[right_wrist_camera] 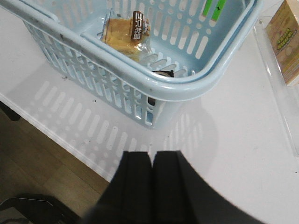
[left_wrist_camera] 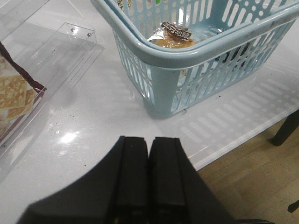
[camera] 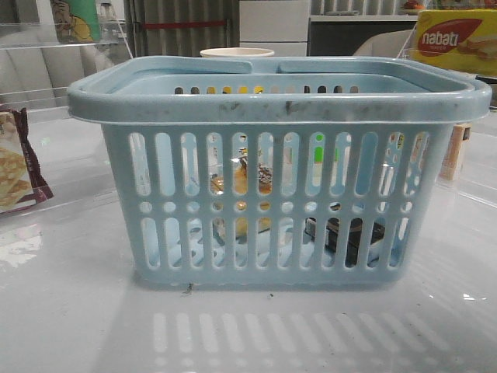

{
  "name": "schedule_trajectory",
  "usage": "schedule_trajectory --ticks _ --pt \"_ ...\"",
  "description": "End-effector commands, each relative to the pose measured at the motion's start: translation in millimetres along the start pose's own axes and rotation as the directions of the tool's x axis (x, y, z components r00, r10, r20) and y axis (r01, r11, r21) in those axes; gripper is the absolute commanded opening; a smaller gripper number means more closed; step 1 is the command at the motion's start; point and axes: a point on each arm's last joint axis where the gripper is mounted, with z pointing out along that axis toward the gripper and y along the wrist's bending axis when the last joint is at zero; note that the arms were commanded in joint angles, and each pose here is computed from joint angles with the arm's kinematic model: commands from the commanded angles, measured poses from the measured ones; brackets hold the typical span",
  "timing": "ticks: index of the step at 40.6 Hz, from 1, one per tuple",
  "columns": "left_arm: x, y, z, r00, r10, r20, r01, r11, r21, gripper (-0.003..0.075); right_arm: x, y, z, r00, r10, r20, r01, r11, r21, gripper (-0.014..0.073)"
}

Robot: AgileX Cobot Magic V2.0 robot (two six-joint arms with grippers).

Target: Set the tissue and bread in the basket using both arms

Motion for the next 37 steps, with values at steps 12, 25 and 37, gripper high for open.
schedule_trajectory --ticks 12,25,37 --pt "16 20 -12 0.924 0.074 0.375 0.038 0.958 -0.284 0.0091 -13 -1 -6 0.995 -0.014 0.096 0.013 1.0 0.014 0.0067" --pt "91 26 15 0.792 0.03 0.61 0.303 0.849 -0.434 0.0091 -13 -1 -6 0.995 -0.014 0.096 0.013 1.0 0.014 0.0067" --pt "122 26 34 0.774 -0.008 0.634 0.351 0.838 -0.418 0.0091 -13 -1 -6 0.995 -0.014 0.096 0.013 1.0 0.014 0.0067"
